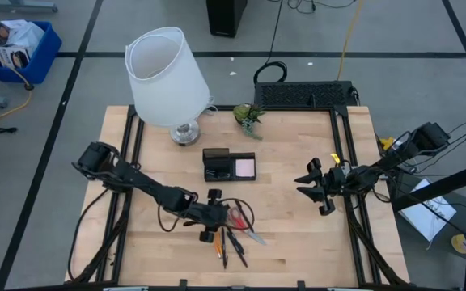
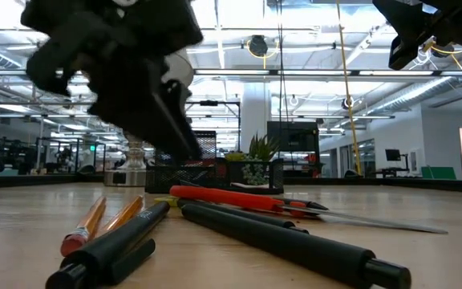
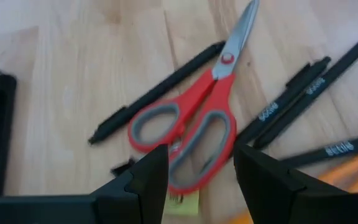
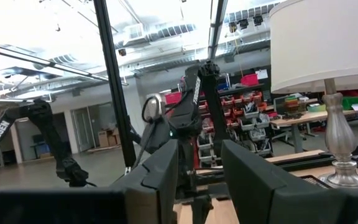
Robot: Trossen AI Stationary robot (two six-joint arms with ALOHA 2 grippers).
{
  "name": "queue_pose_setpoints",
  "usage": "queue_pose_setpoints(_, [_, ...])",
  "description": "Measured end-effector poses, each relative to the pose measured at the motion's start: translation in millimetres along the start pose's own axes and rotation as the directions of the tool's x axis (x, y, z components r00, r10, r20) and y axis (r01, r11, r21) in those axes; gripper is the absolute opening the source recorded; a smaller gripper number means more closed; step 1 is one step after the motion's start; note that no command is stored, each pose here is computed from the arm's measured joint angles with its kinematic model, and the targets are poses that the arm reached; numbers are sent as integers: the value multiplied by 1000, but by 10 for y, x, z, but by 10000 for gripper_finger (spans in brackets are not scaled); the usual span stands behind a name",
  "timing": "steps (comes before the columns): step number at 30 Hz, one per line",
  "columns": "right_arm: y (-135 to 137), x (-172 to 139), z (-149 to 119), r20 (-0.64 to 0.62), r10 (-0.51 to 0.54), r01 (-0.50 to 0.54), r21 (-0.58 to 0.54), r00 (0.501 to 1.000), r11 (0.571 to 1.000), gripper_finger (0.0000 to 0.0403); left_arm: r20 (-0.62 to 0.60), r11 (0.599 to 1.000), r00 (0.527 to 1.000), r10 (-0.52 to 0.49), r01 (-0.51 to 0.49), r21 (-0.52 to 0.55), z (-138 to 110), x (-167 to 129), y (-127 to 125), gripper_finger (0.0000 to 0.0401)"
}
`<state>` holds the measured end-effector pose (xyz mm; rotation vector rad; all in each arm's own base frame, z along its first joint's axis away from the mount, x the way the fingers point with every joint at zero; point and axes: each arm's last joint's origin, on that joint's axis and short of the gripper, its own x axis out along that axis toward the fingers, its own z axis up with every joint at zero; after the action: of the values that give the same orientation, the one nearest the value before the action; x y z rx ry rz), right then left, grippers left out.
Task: Pick and place office supplies into organizer
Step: Put the scissors into the black desk organizer
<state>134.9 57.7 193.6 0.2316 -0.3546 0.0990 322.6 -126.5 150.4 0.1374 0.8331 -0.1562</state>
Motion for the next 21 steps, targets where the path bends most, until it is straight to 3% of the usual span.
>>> queue_pose_setpoints(3, [-1, 0, -10, -10, -1, 1, -4, 1000, 1000, 121, -62, 1000, 998, -10, 10, -1, -29, 58, 7, 186])
queue_pose_setpoints(8, [-3, -1, -40, -38, -3, 2, -15, 999, 1000, 118, -42, 998, 999, -34, 36, 43, 112, 42, -55, 186])
queue_pose_setpoints(21, [-5, -2, -66, -64, -5, 4, -26, 998, 1000, 120, -91, 998, 995, -30, 35, 58, 5, 229, -34, 186])
